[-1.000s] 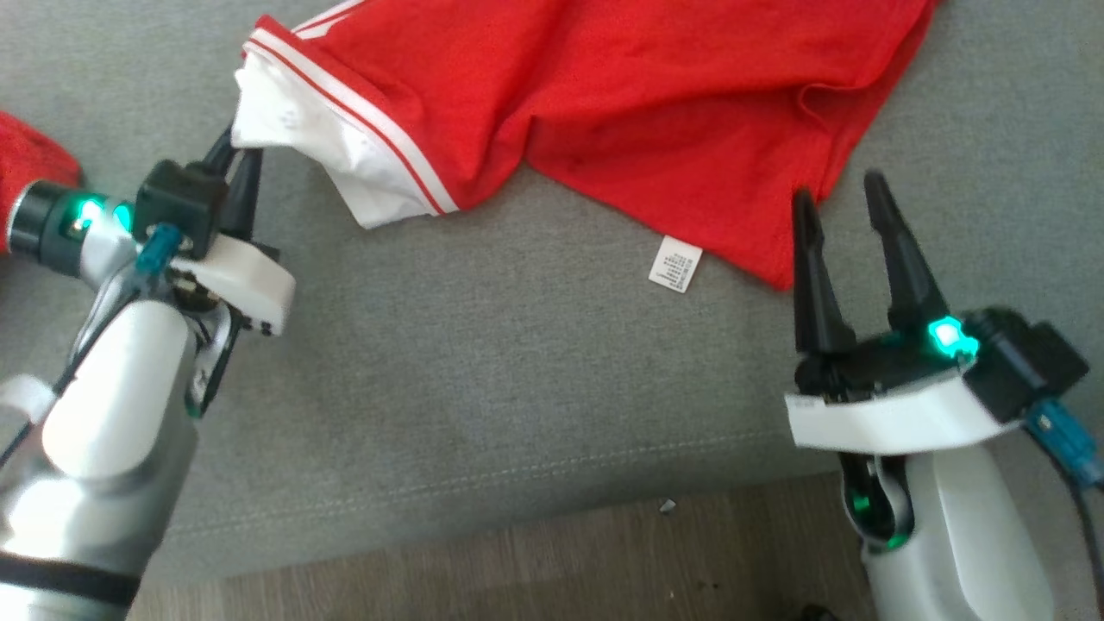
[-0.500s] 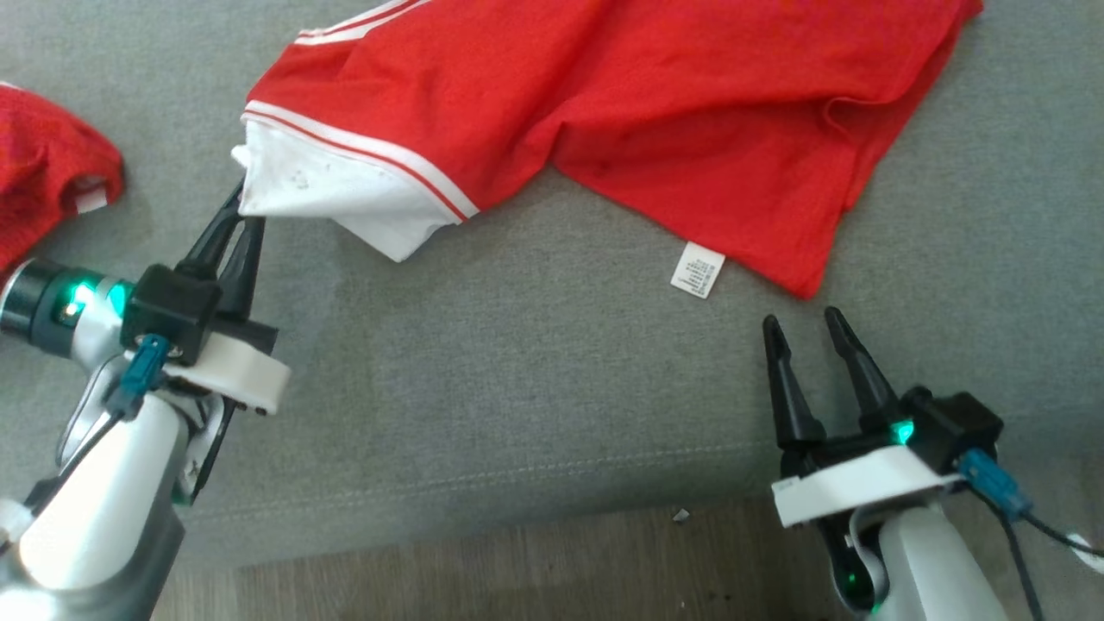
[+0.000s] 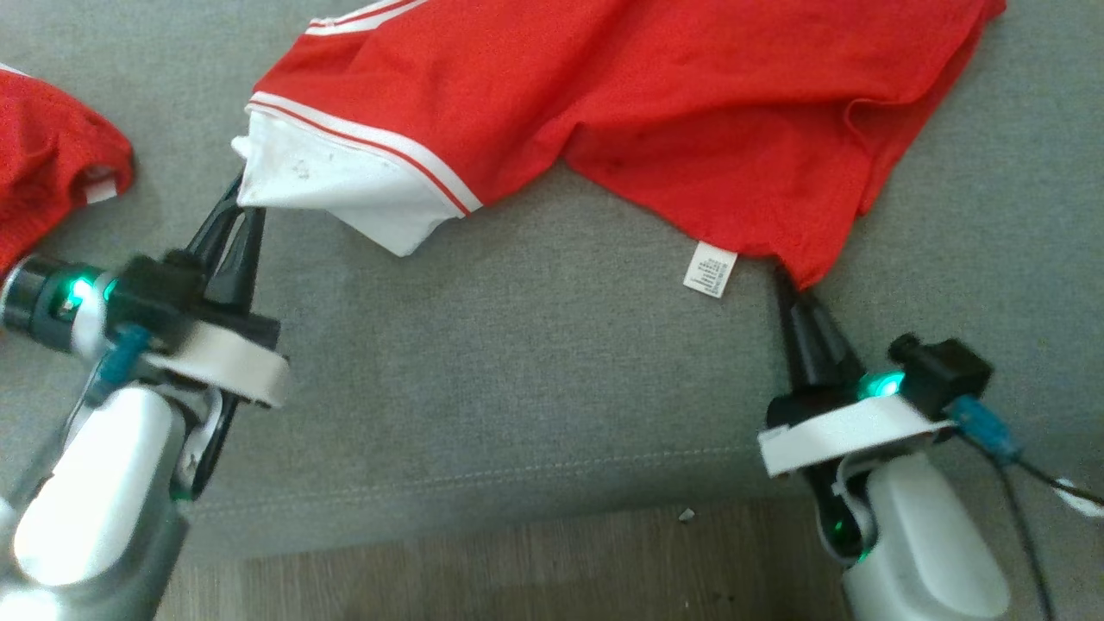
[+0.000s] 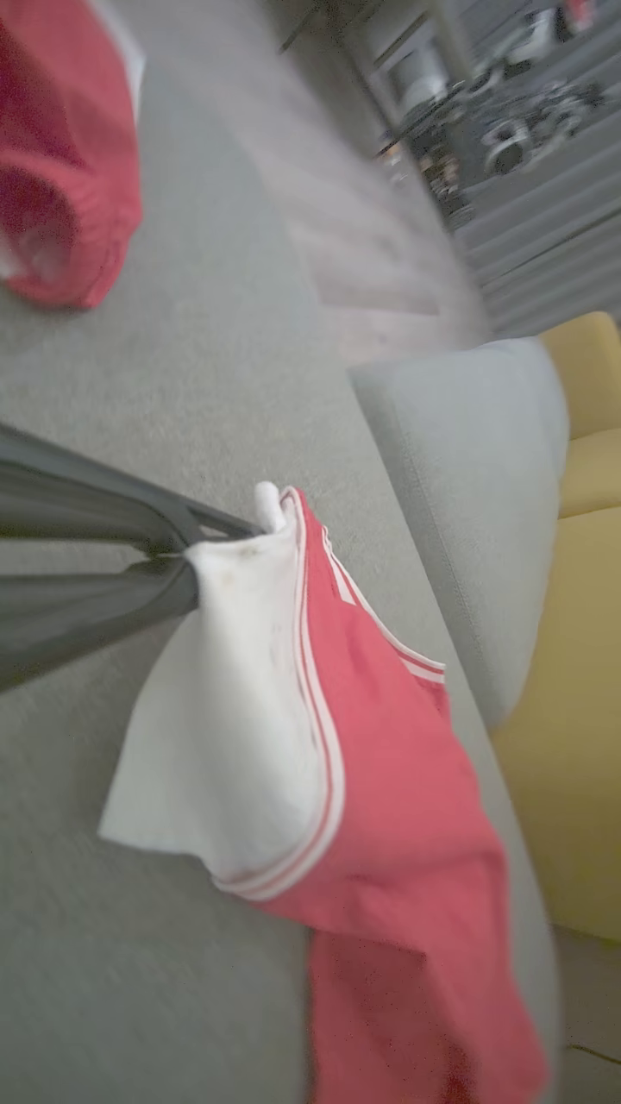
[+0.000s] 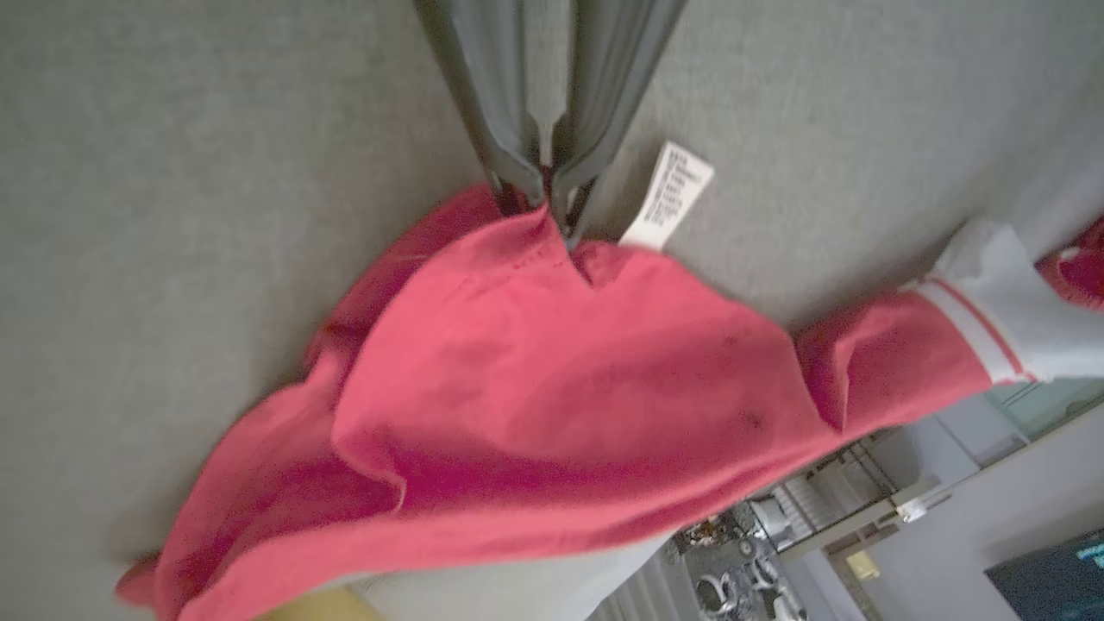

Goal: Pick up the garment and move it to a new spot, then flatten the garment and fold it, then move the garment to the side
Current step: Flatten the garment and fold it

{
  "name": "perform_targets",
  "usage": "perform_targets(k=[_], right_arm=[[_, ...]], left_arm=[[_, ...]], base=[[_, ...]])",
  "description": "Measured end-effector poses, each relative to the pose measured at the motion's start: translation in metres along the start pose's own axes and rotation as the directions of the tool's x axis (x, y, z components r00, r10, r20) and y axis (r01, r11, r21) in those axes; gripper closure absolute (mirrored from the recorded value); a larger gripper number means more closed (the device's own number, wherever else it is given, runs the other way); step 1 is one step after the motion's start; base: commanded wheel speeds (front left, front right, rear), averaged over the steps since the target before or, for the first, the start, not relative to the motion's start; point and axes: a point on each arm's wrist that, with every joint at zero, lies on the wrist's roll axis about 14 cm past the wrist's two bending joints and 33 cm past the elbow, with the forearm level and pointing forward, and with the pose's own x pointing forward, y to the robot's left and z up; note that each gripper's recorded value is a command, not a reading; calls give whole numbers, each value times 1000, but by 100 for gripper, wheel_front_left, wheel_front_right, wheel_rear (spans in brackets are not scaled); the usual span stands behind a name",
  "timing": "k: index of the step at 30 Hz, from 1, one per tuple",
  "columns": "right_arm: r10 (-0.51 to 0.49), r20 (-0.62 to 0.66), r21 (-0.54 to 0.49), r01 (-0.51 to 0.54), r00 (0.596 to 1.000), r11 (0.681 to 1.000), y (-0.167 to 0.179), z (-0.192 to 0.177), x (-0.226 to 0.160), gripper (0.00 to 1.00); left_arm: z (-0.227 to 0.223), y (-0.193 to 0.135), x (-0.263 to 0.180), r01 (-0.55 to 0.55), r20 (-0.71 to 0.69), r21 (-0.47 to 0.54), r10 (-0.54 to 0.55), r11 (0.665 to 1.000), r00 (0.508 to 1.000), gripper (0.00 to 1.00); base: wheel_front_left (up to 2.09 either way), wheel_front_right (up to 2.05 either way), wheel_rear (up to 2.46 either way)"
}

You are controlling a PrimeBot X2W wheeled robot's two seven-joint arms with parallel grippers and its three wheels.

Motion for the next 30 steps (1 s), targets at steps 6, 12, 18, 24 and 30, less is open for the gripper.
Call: perform_targets(k=[6,12,18,24,30], right_arm=[[9,308,19,-15,951,1000,5,101,-3,100],[29,496,-40,-11,868,999,-1,180,-25,100],[97,651,-239,83,753,967,-17,305,-43,100],[96,643,-323,155,760,934,-29,370,-32,100],[59,584,-333,173,810,927,-45,403,15,100]], left_arm=[[38,-26,3,84,28,-569,-83,818,996,100],[140,-10,2,266,236,-782,-128,563,963,100],[239,0,3,407,379,-733,-170,545,910,100],[295,31,27,354,387,-618,-121,702,914,100],[300,93,78,144,301,-615,62,775,951,100]], base=[[0,0,0],[0,0,0],[0,0,0],[0,0,0],[0,0,0]])
